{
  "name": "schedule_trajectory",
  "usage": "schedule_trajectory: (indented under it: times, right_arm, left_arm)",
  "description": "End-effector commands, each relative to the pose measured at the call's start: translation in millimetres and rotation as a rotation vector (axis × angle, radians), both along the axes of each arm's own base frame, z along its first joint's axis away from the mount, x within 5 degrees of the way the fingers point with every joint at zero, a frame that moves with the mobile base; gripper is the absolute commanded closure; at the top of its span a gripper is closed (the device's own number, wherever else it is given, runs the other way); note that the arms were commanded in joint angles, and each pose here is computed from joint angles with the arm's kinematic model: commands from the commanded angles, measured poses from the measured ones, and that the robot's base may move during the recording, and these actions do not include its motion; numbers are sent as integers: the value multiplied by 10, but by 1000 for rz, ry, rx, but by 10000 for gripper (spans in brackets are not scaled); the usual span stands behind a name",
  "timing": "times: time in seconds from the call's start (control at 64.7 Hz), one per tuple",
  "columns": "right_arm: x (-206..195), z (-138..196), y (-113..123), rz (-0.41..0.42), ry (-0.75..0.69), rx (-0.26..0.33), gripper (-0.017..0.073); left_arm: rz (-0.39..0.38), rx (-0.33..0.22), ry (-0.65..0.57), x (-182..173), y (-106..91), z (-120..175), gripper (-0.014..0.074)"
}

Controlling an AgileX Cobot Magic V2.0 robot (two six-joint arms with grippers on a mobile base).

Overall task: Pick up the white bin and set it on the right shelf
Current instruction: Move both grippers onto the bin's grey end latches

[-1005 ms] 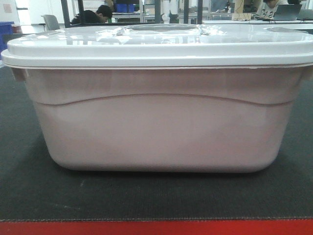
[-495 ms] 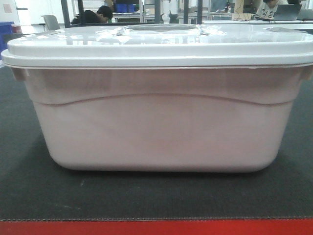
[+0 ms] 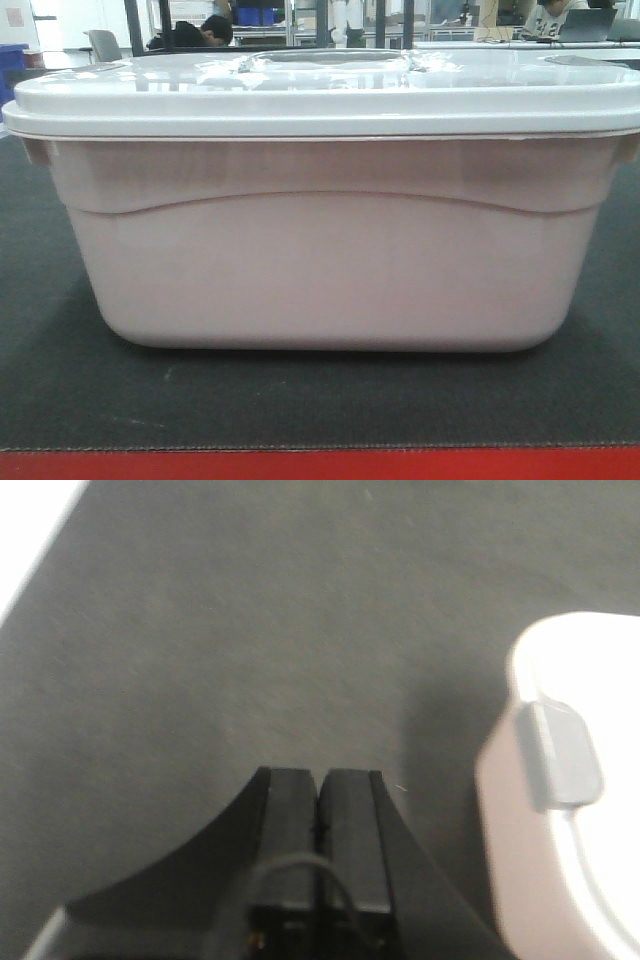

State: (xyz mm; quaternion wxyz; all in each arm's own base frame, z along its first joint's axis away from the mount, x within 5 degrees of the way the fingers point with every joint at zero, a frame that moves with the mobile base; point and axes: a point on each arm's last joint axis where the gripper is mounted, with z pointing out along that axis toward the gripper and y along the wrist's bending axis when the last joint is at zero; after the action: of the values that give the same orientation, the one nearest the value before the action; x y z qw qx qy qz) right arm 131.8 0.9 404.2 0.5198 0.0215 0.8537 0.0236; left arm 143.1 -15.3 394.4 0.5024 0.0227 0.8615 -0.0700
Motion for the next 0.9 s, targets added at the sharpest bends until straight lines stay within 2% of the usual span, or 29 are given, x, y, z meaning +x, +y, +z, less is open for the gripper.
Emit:
schedule_trajectory:
  times: [0.0, 0.108, 0.247, 0.526, 0.65, 0.882]
  right_arm:
    - [154, 228, 0, 4, 29, -1, 502]
    - [353, 303, 0, 8, 136, -1, 502]
    - [612, 201, 5, 15, 256, 8, 502]
    - [954, -156, 106, 71, 501, 128, 502]
    - [1062, -255, 122, 77, 549, 150, 502]
    - [1173, -357, 120, 74, 586, 152, 502]
  left_arm:
    - [-33, -88, -33, 85, -72, 240, 711]
    - [-54, -100, 33, 209, -102, 313, 711]
    - [-61, -94, 137, 413, -118, 215, 711]
    - [-57, -89, 316, 858, -140, -138, 711]
    - [-59, -112, 394, 1043, -165, -316, 711]
    - [-54, -111, 467, 1230, -173, -518, 708]
